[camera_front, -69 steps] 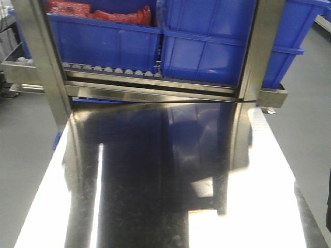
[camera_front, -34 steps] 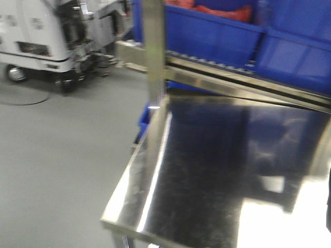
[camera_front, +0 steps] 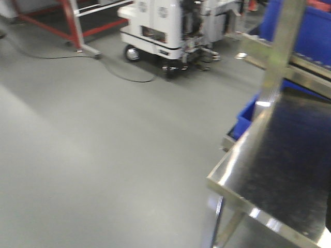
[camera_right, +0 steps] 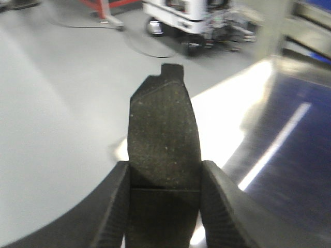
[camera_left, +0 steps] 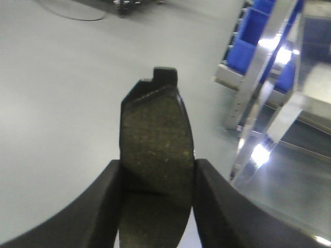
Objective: Move and align brake pads A on conveyor
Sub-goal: 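Back the base away from the steel table and turn, then drive the base along the yellow floor line past the cones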
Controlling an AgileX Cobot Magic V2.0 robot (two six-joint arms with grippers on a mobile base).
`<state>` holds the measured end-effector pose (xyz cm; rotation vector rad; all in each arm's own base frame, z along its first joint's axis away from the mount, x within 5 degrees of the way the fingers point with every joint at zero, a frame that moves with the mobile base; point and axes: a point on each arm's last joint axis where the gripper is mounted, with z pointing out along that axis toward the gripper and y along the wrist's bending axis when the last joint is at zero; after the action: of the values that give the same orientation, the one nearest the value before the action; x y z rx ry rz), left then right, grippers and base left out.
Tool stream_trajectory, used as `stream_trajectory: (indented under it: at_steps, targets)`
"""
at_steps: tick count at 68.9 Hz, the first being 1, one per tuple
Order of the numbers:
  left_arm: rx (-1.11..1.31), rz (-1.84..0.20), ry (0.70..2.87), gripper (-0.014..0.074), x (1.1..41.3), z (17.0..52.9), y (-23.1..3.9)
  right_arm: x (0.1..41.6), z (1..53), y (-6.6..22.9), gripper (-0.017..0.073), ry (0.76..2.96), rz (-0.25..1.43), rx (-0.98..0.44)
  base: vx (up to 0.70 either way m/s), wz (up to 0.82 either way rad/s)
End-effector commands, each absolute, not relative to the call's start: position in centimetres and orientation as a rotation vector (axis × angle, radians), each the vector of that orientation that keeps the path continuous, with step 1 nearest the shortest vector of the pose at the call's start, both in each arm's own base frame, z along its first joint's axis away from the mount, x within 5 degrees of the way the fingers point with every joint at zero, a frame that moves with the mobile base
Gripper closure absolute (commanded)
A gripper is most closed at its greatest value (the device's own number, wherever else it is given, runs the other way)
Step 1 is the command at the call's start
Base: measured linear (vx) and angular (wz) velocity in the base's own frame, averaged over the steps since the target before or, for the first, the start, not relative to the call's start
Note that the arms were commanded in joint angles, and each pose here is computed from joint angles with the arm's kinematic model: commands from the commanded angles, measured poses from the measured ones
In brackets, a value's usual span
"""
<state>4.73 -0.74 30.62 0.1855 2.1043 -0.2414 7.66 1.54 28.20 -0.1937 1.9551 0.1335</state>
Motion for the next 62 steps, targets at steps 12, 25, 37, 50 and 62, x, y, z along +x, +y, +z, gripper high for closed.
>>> stream_trajectory:
  at_steps: [12, 25, 37, 50, 62]
  targets:
    - [0.192, -0.269, 1.999, 0.0599, 5.02, 32.17, -0.92, 7.94, 30.04, 1.59, 0.0564, 1.833, 0.138, -0.186, -0.21, 0.75]
    - [0.192, -0.269, 1.999, 0.0599, 5.02, 32.17, -0.92, 7.93, 30.02, 1.59, 0.0564, 1.836, 0.138, -0.186, -0.19, 0.71]
    - [0.192, -0.270, 2.000, 0.0599, 5.02, 32.17, -0.93, 7.90, 29.89, 1.58, 0.0564, 1.850, 0.136, -0.187, -0.16, 0.73]
    - [0.192, -0.270, 2.000, 0.0599, 5.02, 32.17, -0.93, 7.88, 29.82, 1.57, 0.0564, 1.858, 0.135, -0.188, -0.11, 0.79]
    - [0.192, -0.270, 2.000, 0.0599, 5.02, 32.17, -0.93, 7.88, 29.82, 1.57, 0.0564, 1.858, 0.135, -0.188, -0.06, 0.81]
